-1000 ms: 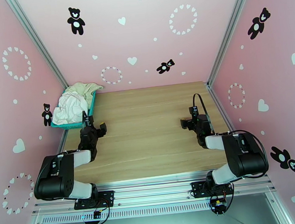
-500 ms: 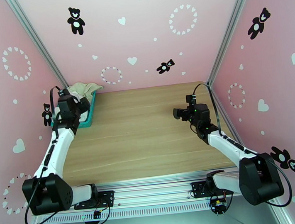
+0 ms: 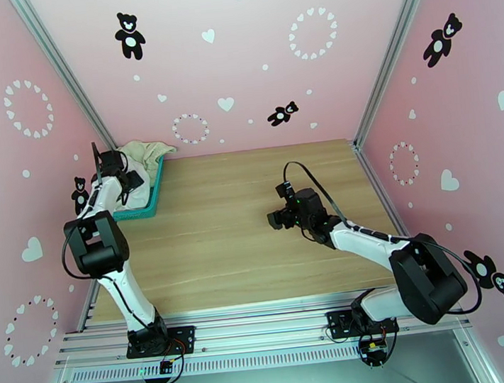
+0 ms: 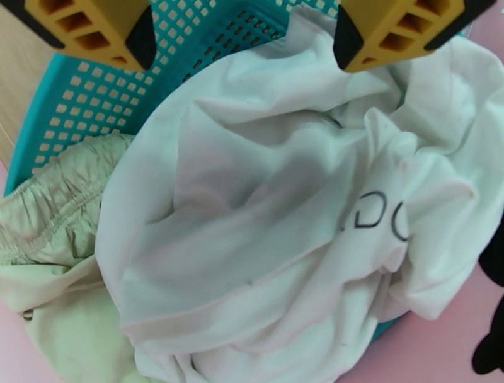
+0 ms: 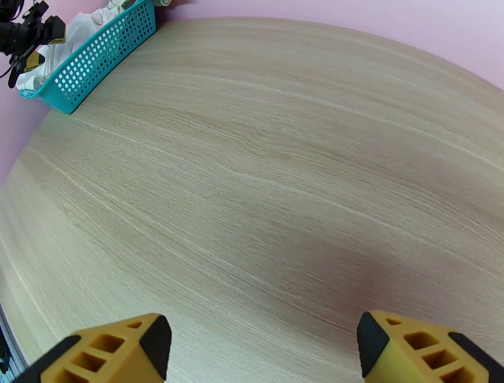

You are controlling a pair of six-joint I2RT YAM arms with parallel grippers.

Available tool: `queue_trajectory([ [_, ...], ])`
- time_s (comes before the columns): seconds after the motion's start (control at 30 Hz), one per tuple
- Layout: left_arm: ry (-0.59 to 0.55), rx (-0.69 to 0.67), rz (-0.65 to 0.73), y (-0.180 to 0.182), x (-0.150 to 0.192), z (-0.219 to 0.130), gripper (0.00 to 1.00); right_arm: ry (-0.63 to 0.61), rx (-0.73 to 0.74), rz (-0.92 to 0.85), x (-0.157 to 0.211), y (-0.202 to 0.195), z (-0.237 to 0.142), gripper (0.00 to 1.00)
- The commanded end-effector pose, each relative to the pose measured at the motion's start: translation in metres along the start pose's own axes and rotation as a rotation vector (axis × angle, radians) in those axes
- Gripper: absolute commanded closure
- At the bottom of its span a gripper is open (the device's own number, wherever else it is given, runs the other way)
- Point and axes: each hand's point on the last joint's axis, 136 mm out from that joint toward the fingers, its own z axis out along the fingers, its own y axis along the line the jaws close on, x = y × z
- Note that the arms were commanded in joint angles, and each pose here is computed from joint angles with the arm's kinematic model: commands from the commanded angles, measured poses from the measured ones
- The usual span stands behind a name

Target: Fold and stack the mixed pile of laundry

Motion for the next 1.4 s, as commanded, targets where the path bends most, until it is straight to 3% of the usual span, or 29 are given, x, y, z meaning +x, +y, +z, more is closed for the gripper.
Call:
queue_trajectory([
  [0.0,0.002,-0.048,-0.012,0.002,-0.012,0.005,0.17,0.026,0.031,-0.019,0.001,-0.005,0.006,0.17],
  [0.17,0.032,-0.155,0.004,0.015,-0.009,0.031,0.17,0.040,0.030,-0.015,0.005,-0.005,0.011,0.17],
  [0.23,0.054,-0.163,0.006,0.015,-0.003,0.042,0.22,0.046,0.029,-0.013,0.006,-0.005,0.013,0.17],
  [0.4,0.066,-0.124,0.004,0.008,0.004,0.055,0.52,0.074,0.029,0.002,0.011,-0.006,0.022,0.17],
  [0.53,0.030,-0.081,-0.006,0.001,-0.003,0.049,0.82,0.090,0.019,-0.001,0.014,-0.004,0.026,0.17],
  [0.67,-0.050,-0.008,-0.027,-0.010,-0.027,0.021,1.00,0.075,0.013,0.002,0.009,-0.002,0.023,0.17],
  [0.7,-0.070,0.012,-0.026,-0.014,-0.035,0.010,1.00,0.073,0.012,0.004,0.009,-0.002,0.021,0.17],
  [0.87,-0.211,0.132,-0.022,-0.031,-0.081,-0.070,1.00,0.061,0.010,0.013,0.005,-0.001,0.019,0.17],
  [1.1,-0.463,0.412,0.058,-0.075,-0.125,-0.238,1.00,0.026,0.033,0.013,-0.006,-0.004,0.008,0.16],
  [1.23,-0.618,0.691,0.203,-0.122,-0.111,-0.377,1.00,-0.023,0.057,0.012,-0.027,-0.005,-0.011,0.15],
  [1.3,-0.687,0.856,0.301,-0.150,-0.083,-0.453,1.00,-0.049,0.075,0.029,-0.044,-0.005,-0.029,0.15],
  [1.37,-0.701,0.988,0.374,-0.174,-0.050,-0.503,1.00,-0.062,0.119,0.073,-0.064,-0.009,-0.052,0.15],
])
